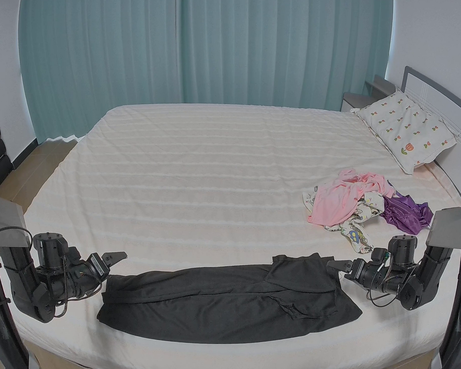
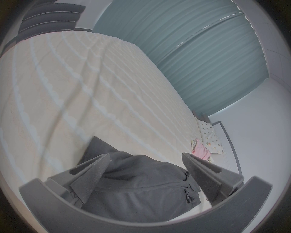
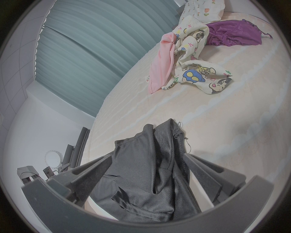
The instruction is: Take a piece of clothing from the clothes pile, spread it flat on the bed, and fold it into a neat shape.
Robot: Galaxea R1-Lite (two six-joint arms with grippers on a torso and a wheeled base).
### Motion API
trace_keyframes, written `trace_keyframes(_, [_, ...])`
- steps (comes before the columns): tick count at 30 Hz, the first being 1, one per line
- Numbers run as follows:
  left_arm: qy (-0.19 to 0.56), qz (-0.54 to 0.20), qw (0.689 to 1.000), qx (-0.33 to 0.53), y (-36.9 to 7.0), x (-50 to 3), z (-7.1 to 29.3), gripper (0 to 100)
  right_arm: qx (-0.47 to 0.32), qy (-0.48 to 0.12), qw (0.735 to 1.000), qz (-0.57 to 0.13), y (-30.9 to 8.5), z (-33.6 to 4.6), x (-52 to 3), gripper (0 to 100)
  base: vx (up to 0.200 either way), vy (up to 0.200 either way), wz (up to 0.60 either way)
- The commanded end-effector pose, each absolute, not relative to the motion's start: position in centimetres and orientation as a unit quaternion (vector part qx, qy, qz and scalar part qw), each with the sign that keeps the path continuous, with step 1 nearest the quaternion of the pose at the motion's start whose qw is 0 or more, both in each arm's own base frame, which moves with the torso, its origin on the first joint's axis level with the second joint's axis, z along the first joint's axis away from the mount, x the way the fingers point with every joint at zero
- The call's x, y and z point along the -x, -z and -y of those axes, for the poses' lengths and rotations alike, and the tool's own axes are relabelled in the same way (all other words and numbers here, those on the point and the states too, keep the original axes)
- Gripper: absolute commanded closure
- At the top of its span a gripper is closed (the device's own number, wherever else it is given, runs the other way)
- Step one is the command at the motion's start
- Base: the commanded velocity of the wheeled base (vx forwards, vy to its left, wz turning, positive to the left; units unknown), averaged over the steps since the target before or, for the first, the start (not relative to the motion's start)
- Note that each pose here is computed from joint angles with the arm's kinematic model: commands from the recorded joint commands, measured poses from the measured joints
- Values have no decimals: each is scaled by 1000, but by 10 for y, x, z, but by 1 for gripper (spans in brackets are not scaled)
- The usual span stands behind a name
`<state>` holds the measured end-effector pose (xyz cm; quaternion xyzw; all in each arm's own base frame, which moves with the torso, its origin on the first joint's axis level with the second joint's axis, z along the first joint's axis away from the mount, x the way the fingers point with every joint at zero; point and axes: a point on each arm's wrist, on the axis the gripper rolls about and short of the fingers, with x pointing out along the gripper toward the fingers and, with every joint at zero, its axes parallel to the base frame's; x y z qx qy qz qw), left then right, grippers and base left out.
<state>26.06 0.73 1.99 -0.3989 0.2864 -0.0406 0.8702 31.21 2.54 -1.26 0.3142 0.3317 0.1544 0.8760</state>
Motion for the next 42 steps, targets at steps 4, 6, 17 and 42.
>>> trace_keyframes(4, [62, -293, 875, 380, -26, -255, 24, 0, -314, -155, 876, -333, 13, -26, -312, 0, 0, 0, 0])
trace_keyframes(6, [58, -317, 872, 369, -15, -251, 34, 0, -314, -155, 876, -332, 13, -26, -312, 0, 0, 0, 0])
trace_keyframes(17, [28, -359, 871, 333, 14, -250, 44, 0, -314, -156, 876, -332, 13, -26, -312, 0, 0, 0, 0])
trace_keyframes(42, [58, -353, 885, 298, 4, -216, 50, 0, -312, -159, 878, -326, 13, -27, -312, 0, 0, 0, 0])
